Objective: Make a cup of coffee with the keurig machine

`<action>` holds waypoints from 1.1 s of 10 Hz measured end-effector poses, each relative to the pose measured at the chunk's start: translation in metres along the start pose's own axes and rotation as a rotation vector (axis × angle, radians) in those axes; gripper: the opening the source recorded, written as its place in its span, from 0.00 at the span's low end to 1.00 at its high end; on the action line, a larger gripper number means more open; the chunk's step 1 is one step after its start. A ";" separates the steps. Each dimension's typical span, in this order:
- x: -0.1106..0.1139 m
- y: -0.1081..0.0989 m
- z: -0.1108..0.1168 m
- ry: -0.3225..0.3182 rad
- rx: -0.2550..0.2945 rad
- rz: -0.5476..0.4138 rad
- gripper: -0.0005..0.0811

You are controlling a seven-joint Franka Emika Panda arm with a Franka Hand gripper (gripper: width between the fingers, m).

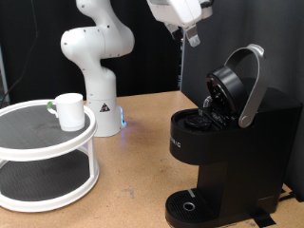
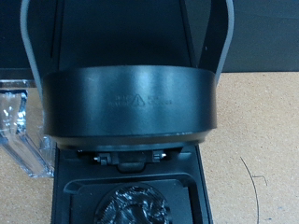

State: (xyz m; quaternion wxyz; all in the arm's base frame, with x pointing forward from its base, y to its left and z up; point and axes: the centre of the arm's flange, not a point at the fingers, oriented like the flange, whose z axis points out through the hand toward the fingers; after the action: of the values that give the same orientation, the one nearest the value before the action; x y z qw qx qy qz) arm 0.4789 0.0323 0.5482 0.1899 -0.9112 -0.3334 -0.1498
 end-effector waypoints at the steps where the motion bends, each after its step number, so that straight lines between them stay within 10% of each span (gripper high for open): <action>1: 0.001 0.000 0.000 0.000 0.010 0.004 0.99; 11: 0.056 -0.034 0.032 0.077 0.075 -0.048 0.99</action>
State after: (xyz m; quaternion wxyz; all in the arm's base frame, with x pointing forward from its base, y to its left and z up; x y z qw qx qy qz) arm 0.5016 0.1011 0.5509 0.2332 -0.8887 -0.3531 -0.1767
